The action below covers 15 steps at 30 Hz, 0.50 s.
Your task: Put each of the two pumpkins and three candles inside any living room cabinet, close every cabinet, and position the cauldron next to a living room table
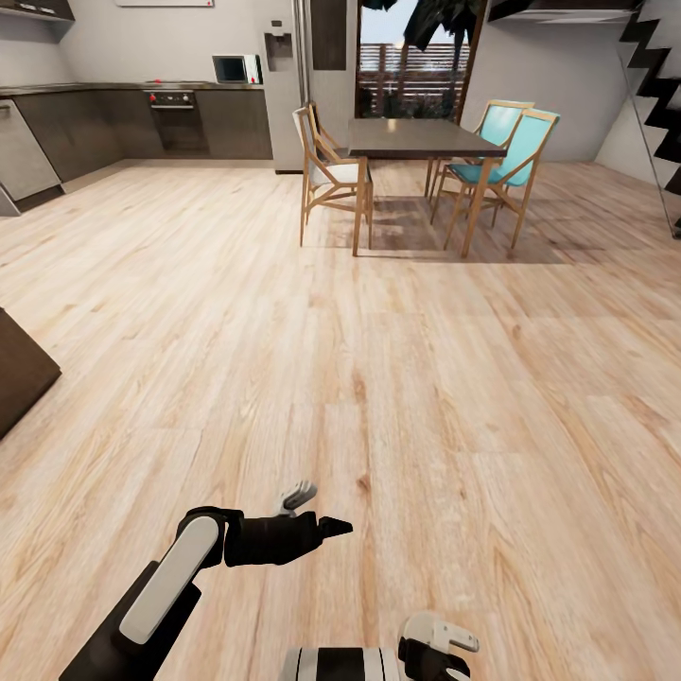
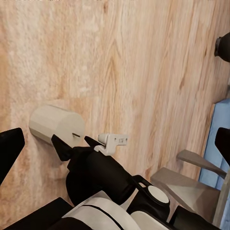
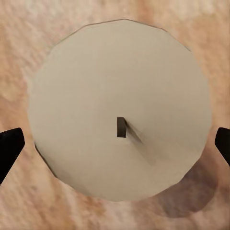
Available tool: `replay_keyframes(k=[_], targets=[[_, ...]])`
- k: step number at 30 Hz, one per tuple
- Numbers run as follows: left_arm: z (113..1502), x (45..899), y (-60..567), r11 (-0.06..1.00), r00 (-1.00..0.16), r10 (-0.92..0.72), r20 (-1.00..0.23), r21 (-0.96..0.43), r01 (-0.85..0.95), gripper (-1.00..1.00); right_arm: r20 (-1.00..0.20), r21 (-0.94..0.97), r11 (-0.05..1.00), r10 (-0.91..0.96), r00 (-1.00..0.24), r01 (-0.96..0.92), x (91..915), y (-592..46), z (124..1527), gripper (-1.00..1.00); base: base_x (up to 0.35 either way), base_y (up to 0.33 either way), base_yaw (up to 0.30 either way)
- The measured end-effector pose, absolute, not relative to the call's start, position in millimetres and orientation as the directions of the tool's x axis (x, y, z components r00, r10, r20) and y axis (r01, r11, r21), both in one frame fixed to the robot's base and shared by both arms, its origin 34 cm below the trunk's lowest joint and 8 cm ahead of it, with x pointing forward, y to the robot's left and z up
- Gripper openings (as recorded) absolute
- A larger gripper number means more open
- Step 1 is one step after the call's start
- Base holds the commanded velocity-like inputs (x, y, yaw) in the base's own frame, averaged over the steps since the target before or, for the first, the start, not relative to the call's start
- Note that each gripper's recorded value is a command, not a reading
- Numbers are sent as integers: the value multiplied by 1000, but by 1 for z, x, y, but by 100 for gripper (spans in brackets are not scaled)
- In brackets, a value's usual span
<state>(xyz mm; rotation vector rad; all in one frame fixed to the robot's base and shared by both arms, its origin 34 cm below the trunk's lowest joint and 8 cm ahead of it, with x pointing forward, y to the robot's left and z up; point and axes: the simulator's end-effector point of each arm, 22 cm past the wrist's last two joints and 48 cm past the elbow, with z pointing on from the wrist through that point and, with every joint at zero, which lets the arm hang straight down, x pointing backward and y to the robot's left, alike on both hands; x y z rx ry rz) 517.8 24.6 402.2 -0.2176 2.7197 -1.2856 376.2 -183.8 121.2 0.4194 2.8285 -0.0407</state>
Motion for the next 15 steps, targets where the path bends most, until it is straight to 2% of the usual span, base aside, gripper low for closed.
replay_keyframes(k=[15], targets=[[402,518,25,628,-982,-183,-52,-774,-76,100,-279,13,957,280,-918,288,376,-184,121,100,23,0,0]])
